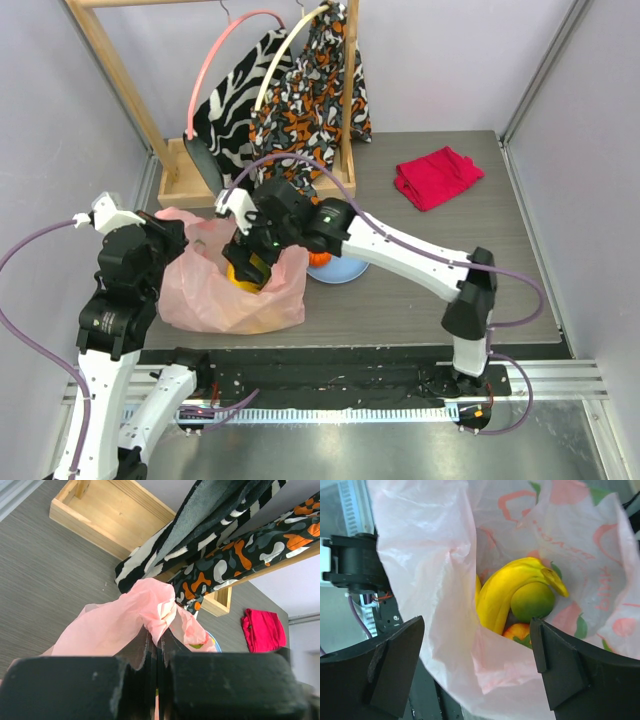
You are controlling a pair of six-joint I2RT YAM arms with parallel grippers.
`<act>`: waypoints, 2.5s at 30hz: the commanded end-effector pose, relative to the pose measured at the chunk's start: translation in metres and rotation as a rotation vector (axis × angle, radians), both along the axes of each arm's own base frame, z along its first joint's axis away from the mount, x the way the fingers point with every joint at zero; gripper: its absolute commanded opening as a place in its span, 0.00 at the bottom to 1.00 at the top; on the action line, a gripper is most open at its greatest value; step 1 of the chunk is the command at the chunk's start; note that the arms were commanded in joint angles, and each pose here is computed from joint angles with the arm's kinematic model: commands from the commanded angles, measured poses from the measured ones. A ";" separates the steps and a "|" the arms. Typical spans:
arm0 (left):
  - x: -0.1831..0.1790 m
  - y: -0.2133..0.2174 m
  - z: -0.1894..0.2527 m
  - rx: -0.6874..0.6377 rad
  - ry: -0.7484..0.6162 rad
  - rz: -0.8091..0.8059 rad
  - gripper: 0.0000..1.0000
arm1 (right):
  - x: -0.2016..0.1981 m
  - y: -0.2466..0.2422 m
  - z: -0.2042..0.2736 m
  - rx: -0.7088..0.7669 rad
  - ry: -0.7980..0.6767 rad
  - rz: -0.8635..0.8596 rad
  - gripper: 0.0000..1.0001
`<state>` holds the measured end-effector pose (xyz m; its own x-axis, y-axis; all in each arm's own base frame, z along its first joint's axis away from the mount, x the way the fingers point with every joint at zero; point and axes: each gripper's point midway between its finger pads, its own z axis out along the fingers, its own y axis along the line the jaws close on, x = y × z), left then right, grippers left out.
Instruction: Place the fruits into the plastic bag
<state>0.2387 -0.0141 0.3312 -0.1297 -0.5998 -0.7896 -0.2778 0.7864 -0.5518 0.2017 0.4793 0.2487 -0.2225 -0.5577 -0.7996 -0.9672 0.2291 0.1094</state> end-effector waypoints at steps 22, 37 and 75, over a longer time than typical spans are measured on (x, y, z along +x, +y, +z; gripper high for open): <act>0.000 0.003 0.016 -0.007 -0.045 0.012 0.00 | 0.124 -0.204 -0.004 0.173 0.070 -0.885 0.85; 0.000 0.004 0.016 -0.008 -0.048 0.022 0.00 | 0.120 -0.186 -0.053 0.072 0.252 -0.824 0.84; 0.003 0.009 0.010 0.016 -0.023 0.044 0.00 | 0.130 -0.138 -0.178 -0.235 0.463 -0.696 0.86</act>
<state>0.2413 -0.0121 0.3289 -0.1300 -0.5963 -0.7921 -0.2941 0.7862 -0.5436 0.3287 0.3333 0.0618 -0.8611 -0.2999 -0.4106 -0.4446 0.8359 0.3219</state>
